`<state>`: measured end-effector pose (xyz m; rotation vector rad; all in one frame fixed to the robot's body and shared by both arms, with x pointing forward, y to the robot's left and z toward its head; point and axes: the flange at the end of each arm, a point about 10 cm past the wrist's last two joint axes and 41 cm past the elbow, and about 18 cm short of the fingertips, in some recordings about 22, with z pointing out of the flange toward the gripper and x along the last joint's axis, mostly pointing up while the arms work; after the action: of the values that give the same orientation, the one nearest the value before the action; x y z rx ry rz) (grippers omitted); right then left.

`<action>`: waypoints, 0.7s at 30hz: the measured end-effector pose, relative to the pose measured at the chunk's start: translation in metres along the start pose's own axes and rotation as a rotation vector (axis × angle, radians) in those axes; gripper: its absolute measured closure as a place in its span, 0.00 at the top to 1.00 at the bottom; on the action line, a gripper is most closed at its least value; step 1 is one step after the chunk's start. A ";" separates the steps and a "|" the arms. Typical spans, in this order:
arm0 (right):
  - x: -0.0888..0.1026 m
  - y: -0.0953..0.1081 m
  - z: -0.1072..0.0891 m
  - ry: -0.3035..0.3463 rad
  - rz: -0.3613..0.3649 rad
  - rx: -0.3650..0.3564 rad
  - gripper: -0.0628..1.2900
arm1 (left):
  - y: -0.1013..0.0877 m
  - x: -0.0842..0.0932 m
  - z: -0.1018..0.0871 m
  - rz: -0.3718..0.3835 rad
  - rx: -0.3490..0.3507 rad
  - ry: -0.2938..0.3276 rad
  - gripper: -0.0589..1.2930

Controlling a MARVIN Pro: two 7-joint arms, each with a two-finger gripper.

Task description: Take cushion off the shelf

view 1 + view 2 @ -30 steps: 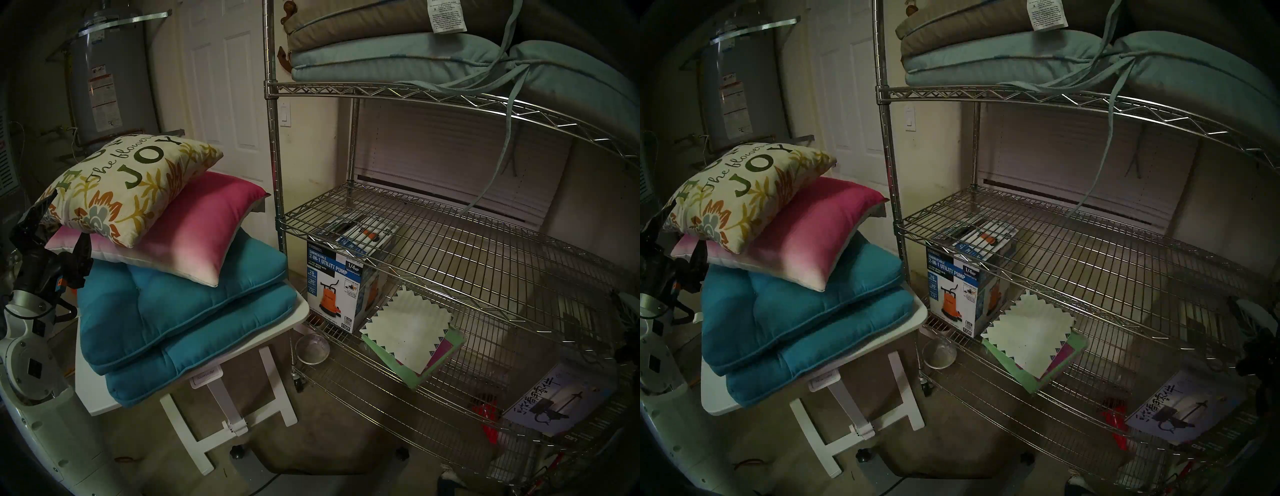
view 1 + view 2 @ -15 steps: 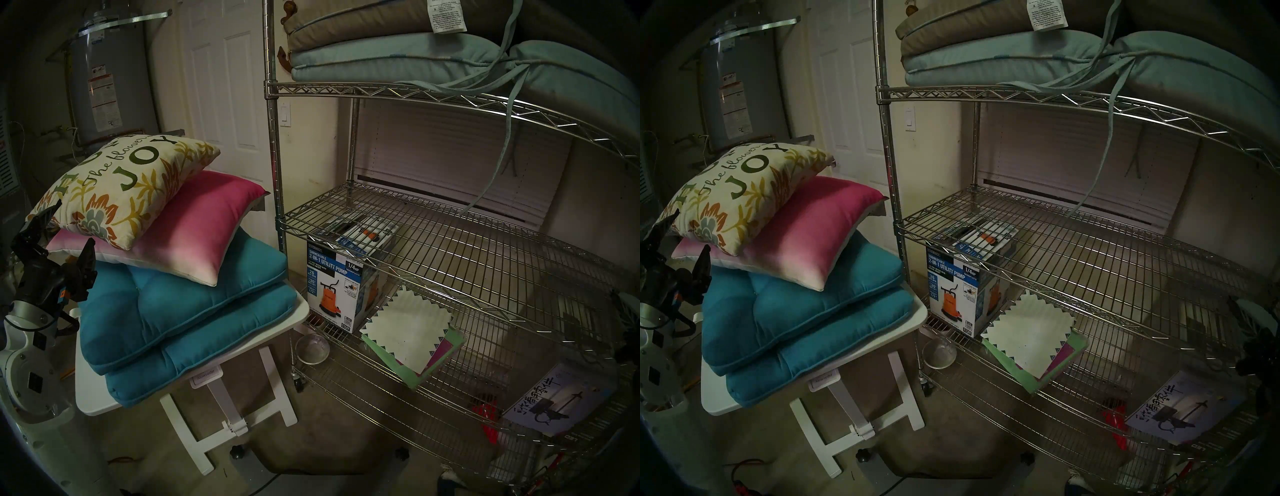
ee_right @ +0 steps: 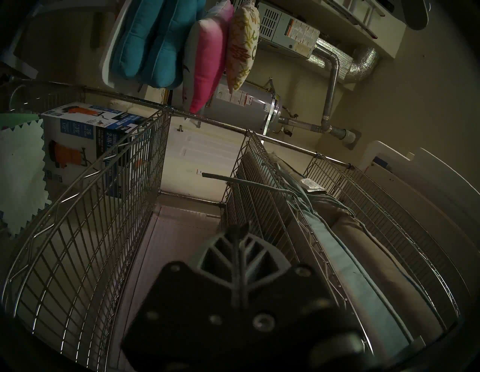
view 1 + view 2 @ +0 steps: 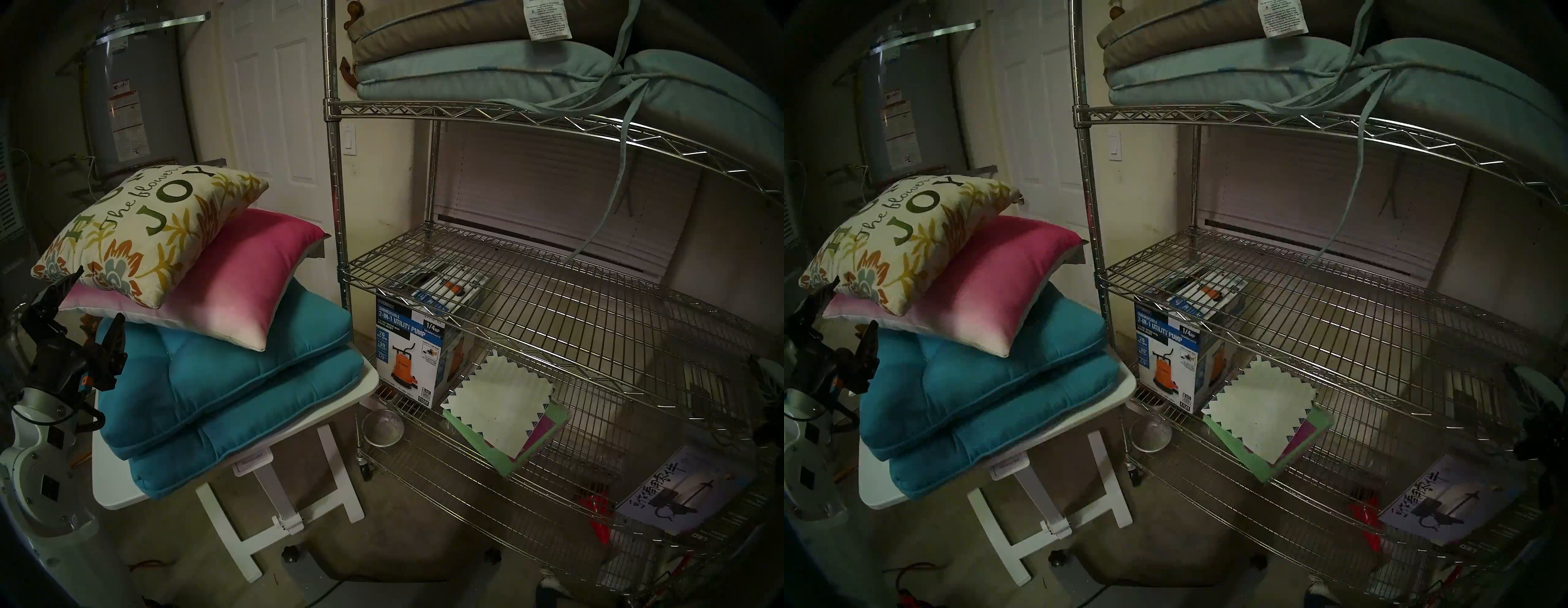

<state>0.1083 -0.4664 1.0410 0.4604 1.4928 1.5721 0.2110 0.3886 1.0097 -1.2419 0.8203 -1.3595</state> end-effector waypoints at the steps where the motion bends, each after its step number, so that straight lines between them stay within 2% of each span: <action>1: 0.000 0.000 0.000 0.000 0.000 0.000 0.03 | 0.001 0.001 -0.001 -0.001 0.000 0.006 0.97; 21: 0.000 0.001 0.000 -0.004 0.003 -0.009 0.03 | 0.014 0.022 -0.013 -0.011 0.016 0.185 0.97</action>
<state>0.1083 -0.4662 1.0422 0.4605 1.4823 1.5791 0.2042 0.3624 0.9985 -1.1217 0.9293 -1.5031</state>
